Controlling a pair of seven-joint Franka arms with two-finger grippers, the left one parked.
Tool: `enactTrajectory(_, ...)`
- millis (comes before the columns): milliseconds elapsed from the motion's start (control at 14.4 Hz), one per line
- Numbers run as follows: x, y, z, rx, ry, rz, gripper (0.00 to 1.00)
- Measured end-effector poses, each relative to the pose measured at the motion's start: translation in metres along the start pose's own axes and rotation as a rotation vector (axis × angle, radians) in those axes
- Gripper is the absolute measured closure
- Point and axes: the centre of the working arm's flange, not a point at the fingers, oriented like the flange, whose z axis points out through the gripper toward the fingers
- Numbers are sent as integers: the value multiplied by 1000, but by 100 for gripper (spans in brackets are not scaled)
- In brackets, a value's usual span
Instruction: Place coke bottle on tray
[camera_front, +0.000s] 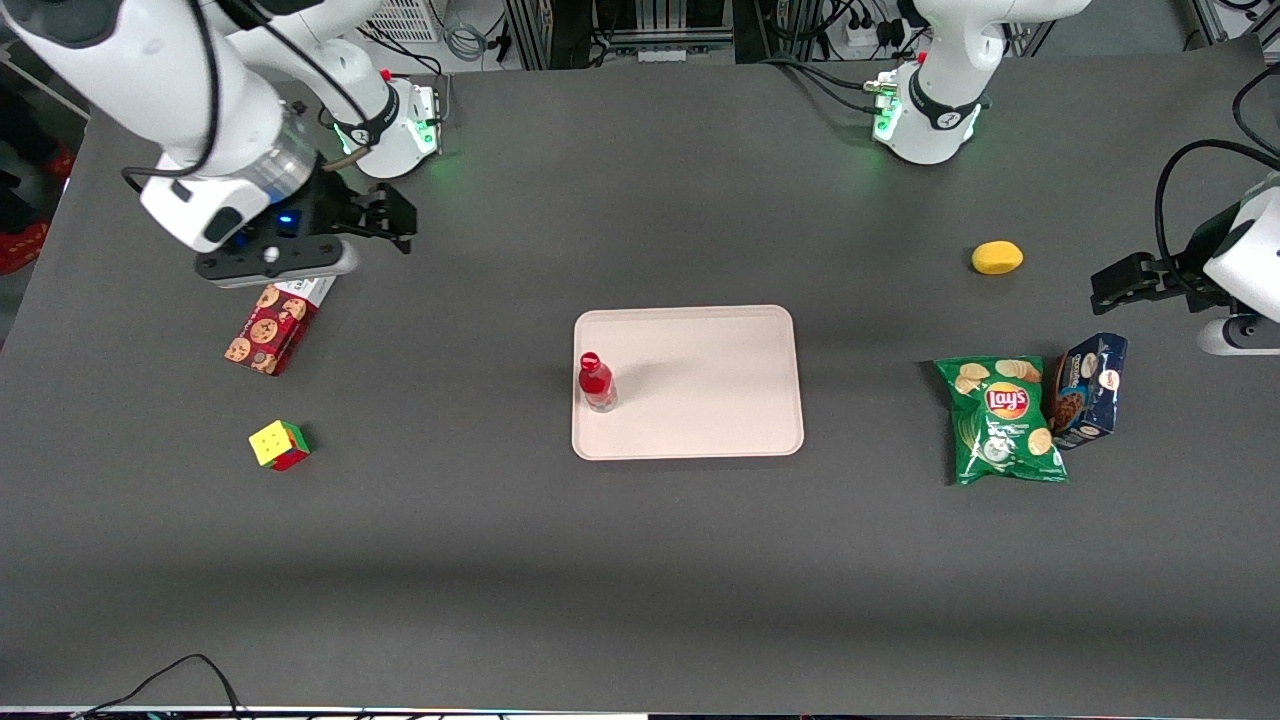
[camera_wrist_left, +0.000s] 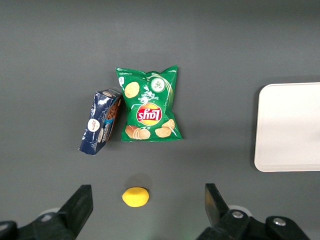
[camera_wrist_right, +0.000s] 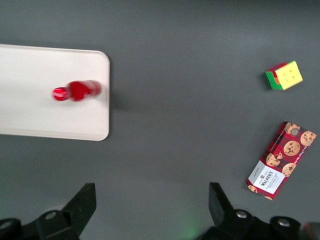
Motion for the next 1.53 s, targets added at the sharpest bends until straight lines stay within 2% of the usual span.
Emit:
enactTrajectory(277, -4, 92, 22, 18, -4, 155, 0)
enactTrajectory(416, 0, 153, 16, 13, 13, 245, 0)
enactTrajectory(486, 0, 180, 12, -7, 28, 264, 0)
enactTrajectory(694, -5, 227, -4, -20, 54, 293, 0)
enactTrajectory(1179, -1, 239, 1, -21, 44, 315, 0)
enactTrajectory(1526, 31, 240, 8, -24, 39, 313, 0)
